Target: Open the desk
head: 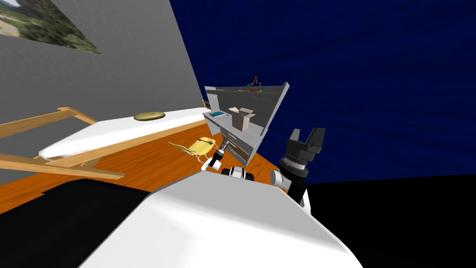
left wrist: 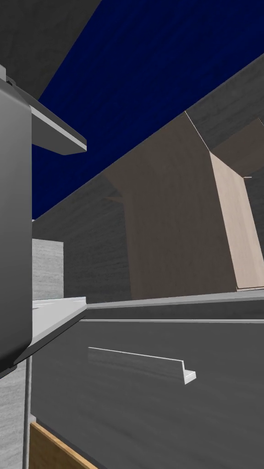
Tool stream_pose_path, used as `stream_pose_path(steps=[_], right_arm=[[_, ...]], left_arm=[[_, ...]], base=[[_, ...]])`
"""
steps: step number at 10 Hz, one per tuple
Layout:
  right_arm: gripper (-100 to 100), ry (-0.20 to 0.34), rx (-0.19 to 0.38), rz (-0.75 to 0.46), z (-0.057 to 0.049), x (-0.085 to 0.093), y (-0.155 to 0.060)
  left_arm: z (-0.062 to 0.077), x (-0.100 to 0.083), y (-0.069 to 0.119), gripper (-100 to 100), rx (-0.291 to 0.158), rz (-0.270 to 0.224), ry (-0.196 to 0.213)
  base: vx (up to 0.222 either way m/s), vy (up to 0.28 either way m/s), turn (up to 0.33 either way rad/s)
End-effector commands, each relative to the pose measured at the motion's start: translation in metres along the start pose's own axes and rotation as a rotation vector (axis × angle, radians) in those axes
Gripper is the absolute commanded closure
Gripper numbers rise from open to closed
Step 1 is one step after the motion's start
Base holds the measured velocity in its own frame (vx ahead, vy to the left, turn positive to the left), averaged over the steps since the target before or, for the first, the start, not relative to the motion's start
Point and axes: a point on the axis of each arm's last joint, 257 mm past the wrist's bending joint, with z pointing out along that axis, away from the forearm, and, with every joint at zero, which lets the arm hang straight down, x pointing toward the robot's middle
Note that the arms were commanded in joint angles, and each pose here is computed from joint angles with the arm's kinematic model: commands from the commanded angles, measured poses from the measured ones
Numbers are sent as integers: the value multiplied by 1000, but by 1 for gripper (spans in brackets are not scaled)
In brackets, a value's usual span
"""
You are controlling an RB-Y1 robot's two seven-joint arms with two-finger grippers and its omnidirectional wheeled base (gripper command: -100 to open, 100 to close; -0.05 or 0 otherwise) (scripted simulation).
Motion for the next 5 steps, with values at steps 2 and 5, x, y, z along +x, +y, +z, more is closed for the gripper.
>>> stream_pose_path(steps=[2, 5], right_arm=[[0, 0, 0, 0, 0, 0, 0], [0, 0, 0, 0, 0, 0, 0]], left_arm=[[1, 19, 33, -100, -67, 35, 55], [-1, 38, 63, -100, -130, 80, 115]], base=[[78, 55, -58], [97, 71, -126]])
